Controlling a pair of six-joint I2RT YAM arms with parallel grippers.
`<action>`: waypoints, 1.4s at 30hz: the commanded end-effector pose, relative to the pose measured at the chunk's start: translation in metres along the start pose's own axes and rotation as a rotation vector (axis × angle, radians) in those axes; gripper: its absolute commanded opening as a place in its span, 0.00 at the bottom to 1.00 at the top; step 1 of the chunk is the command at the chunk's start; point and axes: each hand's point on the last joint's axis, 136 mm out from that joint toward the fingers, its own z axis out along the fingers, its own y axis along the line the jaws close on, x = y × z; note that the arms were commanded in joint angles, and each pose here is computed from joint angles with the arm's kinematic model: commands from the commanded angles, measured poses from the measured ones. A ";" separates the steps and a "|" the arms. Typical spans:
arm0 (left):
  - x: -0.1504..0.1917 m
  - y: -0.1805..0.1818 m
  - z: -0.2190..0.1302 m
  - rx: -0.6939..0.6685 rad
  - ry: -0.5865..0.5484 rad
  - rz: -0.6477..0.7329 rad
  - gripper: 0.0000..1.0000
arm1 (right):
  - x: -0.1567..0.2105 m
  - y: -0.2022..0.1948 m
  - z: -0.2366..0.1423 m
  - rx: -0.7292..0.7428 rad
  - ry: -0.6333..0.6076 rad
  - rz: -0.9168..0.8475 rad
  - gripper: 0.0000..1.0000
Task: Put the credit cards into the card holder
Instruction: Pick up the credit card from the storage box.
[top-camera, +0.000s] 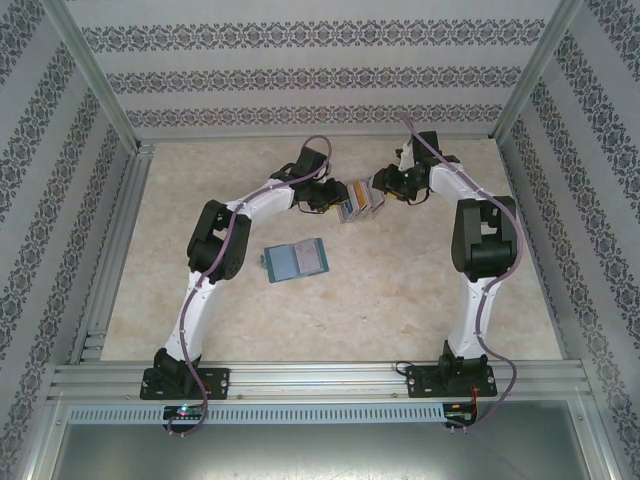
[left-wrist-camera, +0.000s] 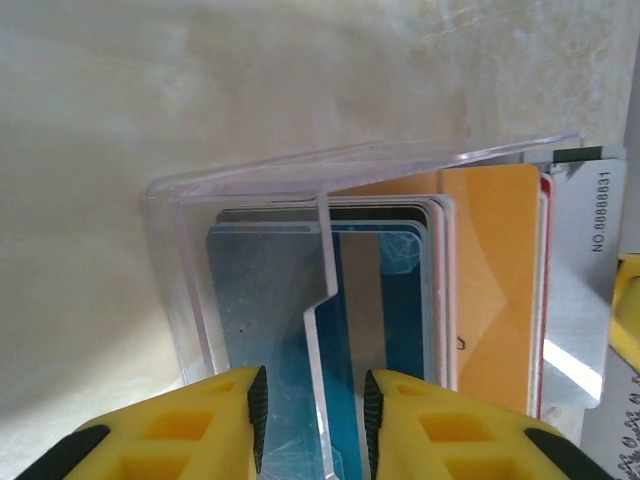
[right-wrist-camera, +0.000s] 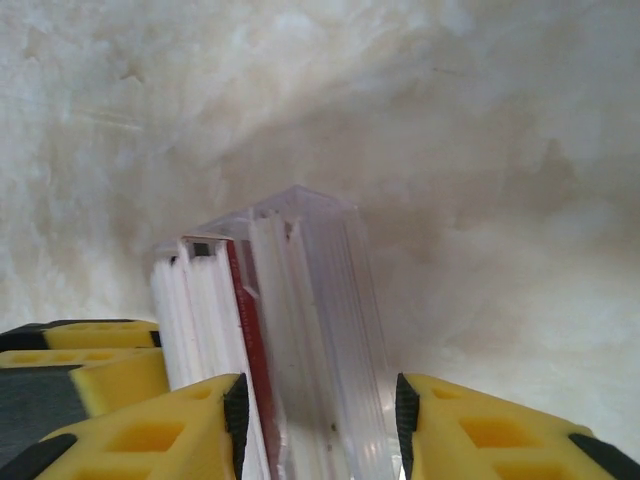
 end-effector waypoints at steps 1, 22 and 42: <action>0.006 -0.005 0.007 0.009 0.016 -0.003 0.34 | -0.004 0.021 -0.002 -0.051 0.004 -0.019 0.46; 0.018 -0.004 0.019 0.017 0.044 -0.011 0.35 | 0.018 0.014 0.013 0.115 0.084 -0.114 0.46; 0.024 -0.003 0.019 0.016 0.059 -0.018 0.35 | 0.016 0.047 -0.009 0.039 0.040 -0.144 0.46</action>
